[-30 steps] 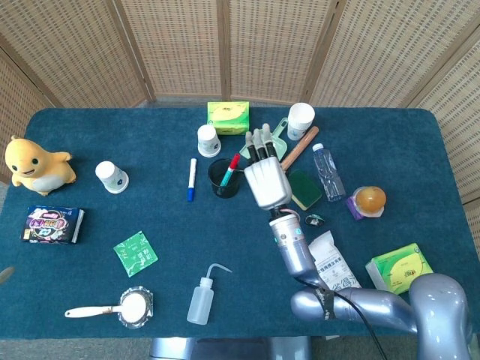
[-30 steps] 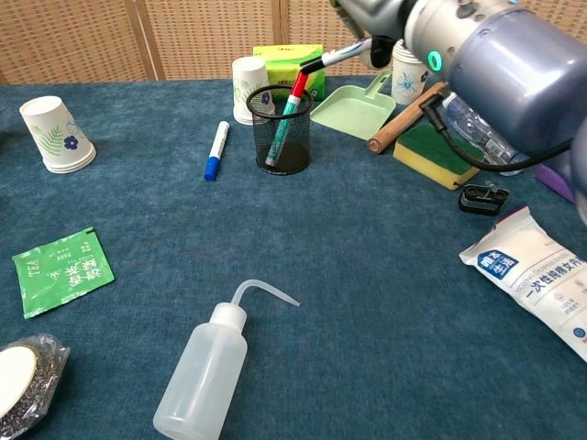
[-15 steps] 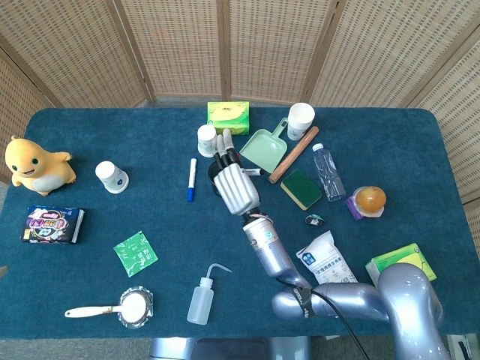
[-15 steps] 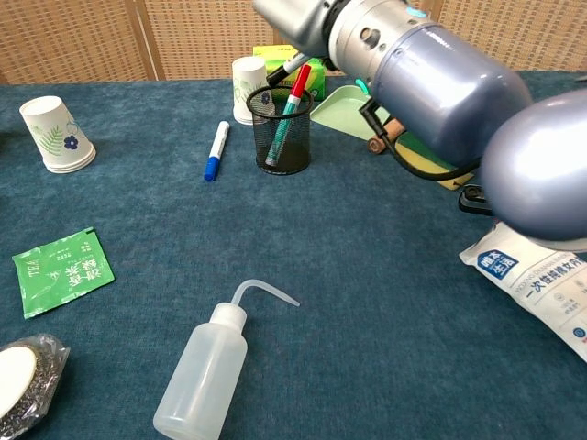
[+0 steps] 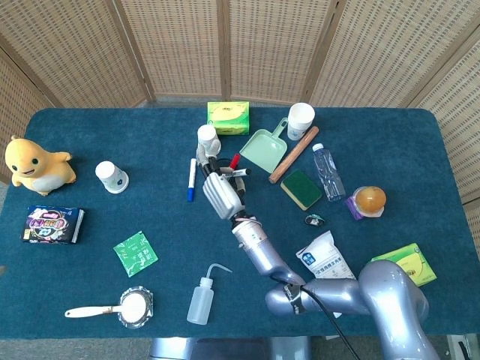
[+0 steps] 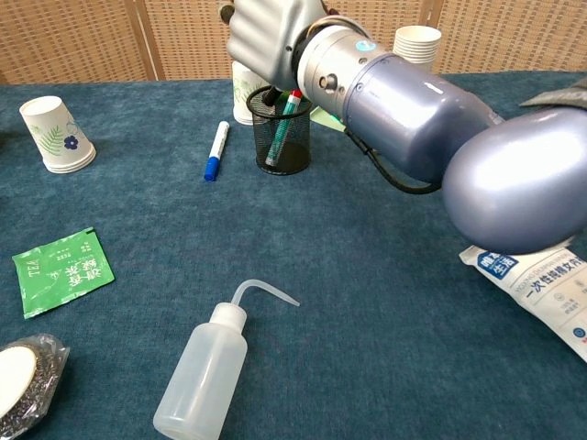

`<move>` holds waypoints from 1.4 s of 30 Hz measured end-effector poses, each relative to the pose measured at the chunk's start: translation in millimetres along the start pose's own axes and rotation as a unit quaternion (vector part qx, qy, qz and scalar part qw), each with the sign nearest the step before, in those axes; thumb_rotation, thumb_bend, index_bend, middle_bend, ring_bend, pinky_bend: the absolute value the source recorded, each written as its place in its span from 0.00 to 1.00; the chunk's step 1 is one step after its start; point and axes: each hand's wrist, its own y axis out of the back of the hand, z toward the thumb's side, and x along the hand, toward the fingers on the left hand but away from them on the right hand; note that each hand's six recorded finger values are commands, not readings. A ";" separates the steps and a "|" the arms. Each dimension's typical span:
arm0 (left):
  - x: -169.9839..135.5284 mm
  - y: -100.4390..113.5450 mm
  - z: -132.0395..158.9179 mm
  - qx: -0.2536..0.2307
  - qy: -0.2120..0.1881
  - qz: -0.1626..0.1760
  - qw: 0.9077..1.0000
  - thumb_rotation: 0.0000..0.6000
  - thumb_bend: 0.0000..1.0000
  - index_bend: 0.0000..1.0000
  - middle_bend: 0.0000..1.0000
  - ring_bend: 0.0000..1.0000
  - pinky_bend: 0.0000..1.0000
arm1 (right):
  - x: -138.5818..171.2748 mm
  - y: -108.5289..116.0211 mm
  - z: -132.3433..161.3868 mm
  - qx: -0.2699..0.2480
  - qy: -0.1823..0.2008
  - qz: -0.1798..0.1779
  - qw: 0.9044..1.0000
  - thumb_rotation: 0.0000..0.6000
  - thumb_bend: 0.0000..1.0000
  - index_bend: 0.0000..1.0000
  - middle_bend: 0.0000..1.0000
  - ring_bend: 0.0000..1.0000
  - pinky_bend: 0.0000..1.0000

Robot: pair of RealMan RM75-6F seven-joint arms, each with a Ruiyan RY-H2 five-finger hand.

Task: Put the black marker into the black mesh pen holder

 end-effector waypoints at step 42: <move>-4.5 -8.4 7.3 0.025 0.006 -0.003 1.000 1.00 0.05 0.06 0.00 0.00 0.00 | 107.9 -70.7 -130.8 -0.433 -0.114 -0.056 0.892 1.00 0.00 0.16 0.00 0.00 0.18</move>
